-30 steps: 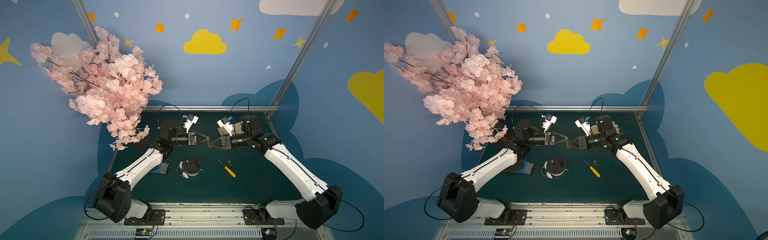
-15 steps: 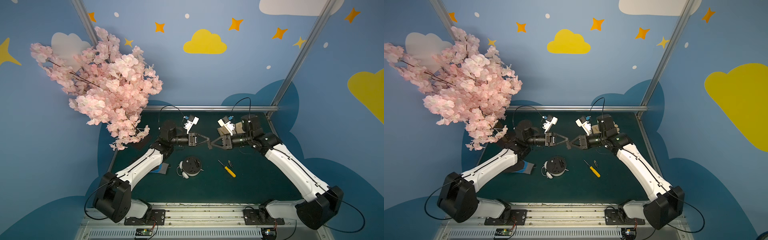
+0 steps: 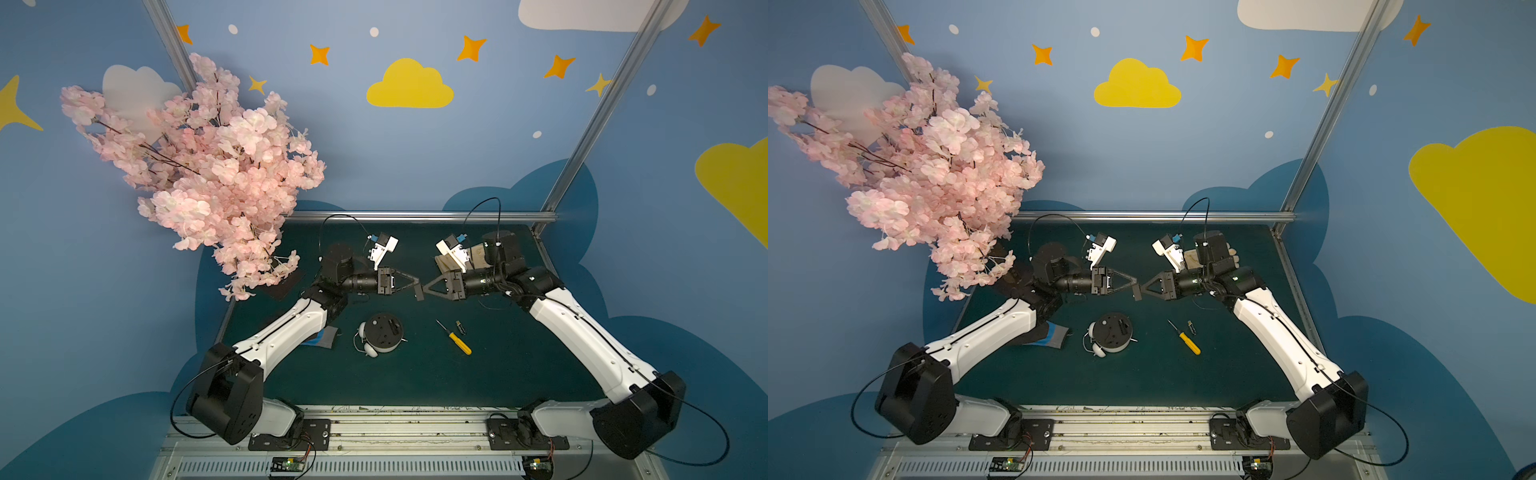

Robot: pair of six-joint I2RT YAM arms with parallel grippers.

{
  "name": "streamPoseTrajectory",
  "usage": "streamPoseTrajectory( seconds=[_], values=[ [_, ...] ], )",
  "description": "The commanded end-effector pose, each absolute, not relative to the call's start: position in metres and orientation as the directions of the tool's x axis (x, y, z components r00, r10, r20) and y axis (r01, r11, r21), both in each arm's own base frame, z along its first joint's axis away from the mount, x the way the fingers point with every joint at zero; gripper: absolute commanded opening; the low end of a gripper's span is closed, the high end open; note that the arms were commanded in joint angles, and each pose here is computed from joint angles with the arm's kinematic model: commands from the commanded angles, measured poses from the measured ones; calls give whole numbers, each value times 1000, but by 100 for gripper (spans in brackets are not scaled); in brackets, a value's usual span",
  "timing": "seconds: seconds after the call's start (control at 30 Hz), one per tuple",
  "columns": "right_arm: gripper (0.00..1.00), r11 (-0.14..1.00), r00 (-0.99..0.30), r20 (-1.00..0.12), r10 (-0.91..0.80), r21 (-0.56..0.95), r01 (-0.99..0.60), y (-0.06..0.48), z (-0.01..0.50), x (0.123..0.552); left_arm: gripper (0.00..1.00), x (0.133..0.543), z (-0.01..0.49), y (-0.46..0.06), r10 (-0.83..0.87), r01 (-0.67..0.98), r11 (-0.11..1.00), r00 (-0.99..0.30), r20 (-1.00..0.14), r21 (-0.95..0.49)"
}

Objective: Remove the battery from the alarm
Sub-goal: Pick up the cover from the center of the board, then move the alarm to the center of the board.

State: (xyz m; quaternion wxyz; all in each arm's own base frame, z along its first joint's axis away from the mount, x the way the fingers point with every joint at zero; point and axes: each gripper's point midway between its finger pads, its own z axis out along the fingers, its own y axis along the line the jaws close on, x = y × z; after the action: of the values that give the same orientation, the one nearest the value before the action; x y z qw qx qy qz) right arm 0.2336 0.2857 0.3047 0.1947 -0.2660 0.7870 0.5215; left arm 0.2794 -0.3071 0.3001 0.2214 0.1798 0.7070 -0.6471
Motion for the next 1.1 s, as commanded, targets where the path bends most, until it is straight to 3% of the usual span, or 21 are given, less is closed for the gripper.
streamPoseTrajectory(
  seconds=[0.0, 0.07, 0.13, 0.27, 0.4, 0.53, 0.73, 0.9, 1.07],
  values=[
    [0, 330, -777, -582, -239, 704, -629, 279, 297, 231, 61, 288, 283, -290, -75, 515, 223, -837, -542, -828],
    [0, 378, -795, -549, -256, 701, -605, 273, 282, 233, 70, 295, 265, -268, -101, 477, 368, -833, -544, -798],
    [0, 413, -816, -514, -264, 704, -577, 270, 267, 235, 71, 295, 250, -246, -100, 459, 506, -810, -578, -731],
    [0, 482, -855, -448, -263, 706, -519, 265, 235, 240, 78, 287, 187, -199, -106, 263, 756, -854, -509, -599],
    [0, 543, -895, -373, -245, 712, -445, 265, 210, 247, 78, 271, 119, -163, -66, 122, 893, -917, -394, -433],
    [0, 580, -919, -318, -235, 713, -395, 269, 193, 248, 77, 270, 89, -160, -49, 99, 911, -938, -343, -400],
    [0, 619, -951, -226, -211, 722, -309, 278, 171, 251, 66, 276, 55, -174, 2, 100, 911, -971, -237, -399],
    [0, 646, -967, -150, -205, 722, -249, 286, 150, 249, 49, 288, 53, -205, 74, 190, 857, -966, -249, -479],
    [0, 676, -977, -118, -180, 706, -210, 290, 130, 245, 48, 298, 52, -221, 124, 246, 827, -957, -263, -506]
  ],
)
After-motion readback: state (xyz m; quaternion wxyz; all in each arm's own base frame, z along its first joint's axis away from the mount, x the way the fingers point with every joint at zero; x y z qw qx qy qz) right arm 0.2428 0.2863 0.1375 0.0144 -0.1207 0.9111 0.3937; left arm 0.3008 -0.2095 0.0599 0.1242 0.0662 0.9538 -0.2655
